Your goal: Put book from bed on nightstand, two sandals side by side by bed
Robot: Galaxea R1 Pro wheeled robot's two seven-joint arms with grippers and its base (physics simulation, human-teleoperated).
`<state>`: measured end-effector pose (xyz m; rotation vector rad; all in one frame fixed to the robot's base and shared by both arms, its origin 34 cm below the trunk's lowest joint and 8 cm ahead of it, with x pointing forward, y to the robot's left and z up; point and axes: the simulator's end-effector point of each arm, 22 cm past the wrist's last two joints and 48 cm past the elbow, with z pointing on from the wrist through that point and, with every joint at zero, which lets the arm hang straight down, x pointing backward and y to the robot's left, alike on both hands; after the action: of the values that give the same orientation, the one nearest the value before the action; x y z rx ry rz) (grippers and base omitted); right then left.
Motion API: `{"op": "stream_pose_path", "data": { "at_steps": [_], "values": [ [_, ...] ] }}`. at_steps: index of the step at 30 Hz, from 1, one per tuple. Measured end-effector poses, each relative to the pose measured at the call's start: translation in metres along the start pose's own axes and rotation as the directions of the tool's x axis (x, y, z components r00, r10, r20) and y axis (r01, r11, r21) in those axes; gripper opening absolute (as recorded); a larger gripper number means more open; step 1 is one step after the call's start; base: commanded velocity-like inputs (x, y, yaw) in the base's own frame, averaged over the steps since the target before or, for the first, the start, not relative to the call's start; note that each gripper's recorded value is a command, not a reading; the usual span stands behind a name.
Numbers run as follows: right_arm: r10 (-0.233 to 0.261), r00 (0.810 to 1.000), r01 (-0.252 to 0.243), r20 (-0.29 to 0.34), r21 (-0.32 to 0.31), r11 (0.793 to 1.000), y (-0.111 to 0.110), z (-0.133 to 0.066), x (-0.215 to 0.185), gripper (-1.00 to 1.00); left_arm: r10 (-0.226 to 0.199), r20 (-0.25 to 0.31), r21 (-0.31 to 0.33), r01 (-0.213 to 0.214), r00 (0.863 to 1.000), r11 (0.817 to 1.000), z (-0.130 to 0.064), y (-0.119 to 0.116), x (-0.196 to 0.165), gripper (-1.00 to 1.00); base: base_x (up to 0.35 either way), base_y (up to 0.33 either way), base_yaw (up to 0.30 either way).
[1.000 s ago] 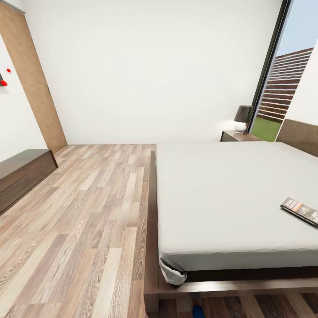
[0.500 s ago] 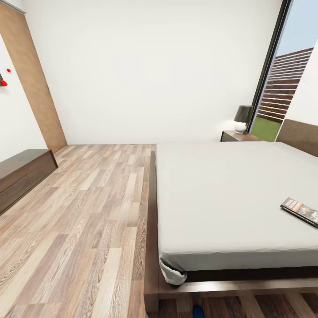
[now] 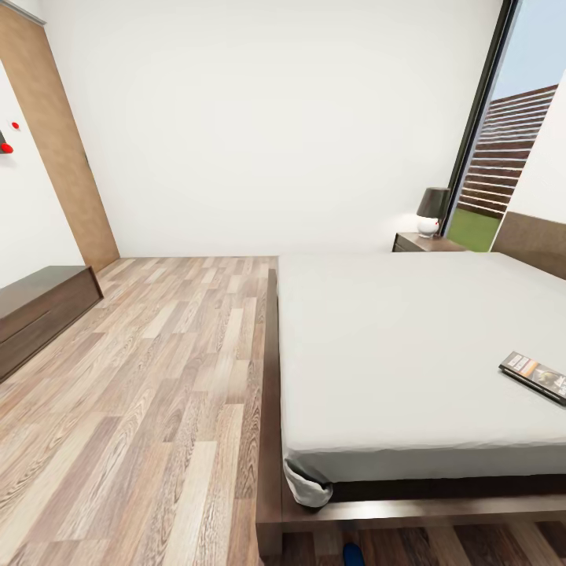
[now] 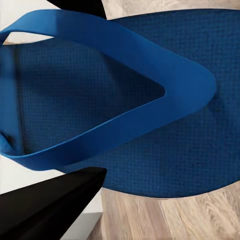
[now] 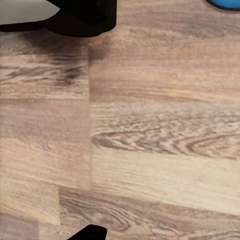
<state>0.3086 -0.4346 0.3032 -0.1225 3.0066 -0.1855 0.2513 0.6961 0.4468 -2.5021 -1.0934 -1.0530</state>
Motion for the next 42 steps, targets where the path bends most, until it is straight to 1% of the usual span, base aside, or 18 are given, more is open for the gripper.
{"op": "stream_pose_path", "data": {
  "at_steps": [3, 4, 6, 7, 8, 9, 15, 19, 25, 29, 42],
  "values": [
    [0.000, 1.000, 0.000, 0.000, 0.000, 1.000, 0.000, 0.000, 0.000, 1.00, 0.056, 0.036, -0.017, -0.055, 0.998, 0.998, -0.001, 0.003, -0.009, -1.00, 0.000, 0.000, 0.000],
    [0.000, 1.000, 0.000, 0.000, 0.000, 1.000, 0.000, 0.000, 0.000, 1.00, 0.099, 0.062, -0.031, -0.097, 0.993, 0.995, -0.001, 0.005, -0.016, -1.00, 0.000, 0.000, 0.000],
    [0.000, 1.000, 0.000, 0.000, 0.000, 1.000, 0.000, 0.000, 0.000, 1.00, 0.127, 0.082, -0.043, -0.124, 0.988, 0.991, -0.001, 0.008, -0.024, -1.00, 0.000, 0.000, 0.000],
    [0.000, 1.000, 0.000, 0.000, 0.001, 1.000, 0.000, 0.000, 0.000, 1.00, 0.152, 0.101, -0.056, -0.147, 0.983, 0.988, -0.002, 0.012, -0.032, -1.00, 0.000, 0.000, 0.000],
    [0.000, 1.000, 0.000, 0.000, 0.002, 1.000, -0.001, 0.000, 0.000, 1.00, 0.153, 0.103, -0.057, -0.147, 0.983, 0.987, -0.002, 0.013, -0.034, -1.00, 0.000, 0.000, 0.000],
    [0.000, 1.000, 0.000, 0.000, 0.003, 1.000, -0.001, 0.000, 0.000, 1.00, 0.165, 0.113, -0.066, -0.158, 0.980, 0.985, -0.002, 0.016, -0.040, -1.00, 0.000, 0.000, 0.000],
    [0.001, 1.000, -0.001, 0.000, 0.004, 1.000, -0.002, 0.000, 0.000, 1.00, 0.180, 0.120, -0.068, -0.173, 0.976, 0.983, -0.002, 0.018, -0.045, -1.00, 0.000, 0.000, 0.000],
    [0.000, 1.000, 0.000, -0.001, 0.005, 1.000, -0.002, 0.000, 0.001, 1.00, 0.190, 0.122, -0.048, -0.186, 0.974, 0.981, -0.002, 0.013, -0.045, -1.00, 0.000, 0.000, 0.000],
    [0.000, 1.000, 0.000, -0.001, 0.005, 1.000, -0.001, 0.000, 0.001, 1.00, 0.194, 0.125, -0.009, -0.195, 0.973, 0.981, -0.001, 0.006, -0.045, -1.00, 0.000, 0.000, 0.000],
    [0.000, 1.000, 0.000, -0.001, 0.004, 1.000, -0.001, 0.000, 0.001, 1.00, 0.195, 0.131, 0.004, -0.197, 0.972, 0.980, -0.002, 0.005, -0.050, -1.00, 0.000, 0.000, 0.000],
    [0.000, 1.000, 0.000, -0.001, 0.004, 1.000, -0.001, 0.000, 0.001, 1.00, 0.195, 0.142, 0.002, -0.197, 0.970, 0.980, -0.002, 0.009, -0.060, -1.00, 0.043, -0.017, 0.000]
  ]
}}
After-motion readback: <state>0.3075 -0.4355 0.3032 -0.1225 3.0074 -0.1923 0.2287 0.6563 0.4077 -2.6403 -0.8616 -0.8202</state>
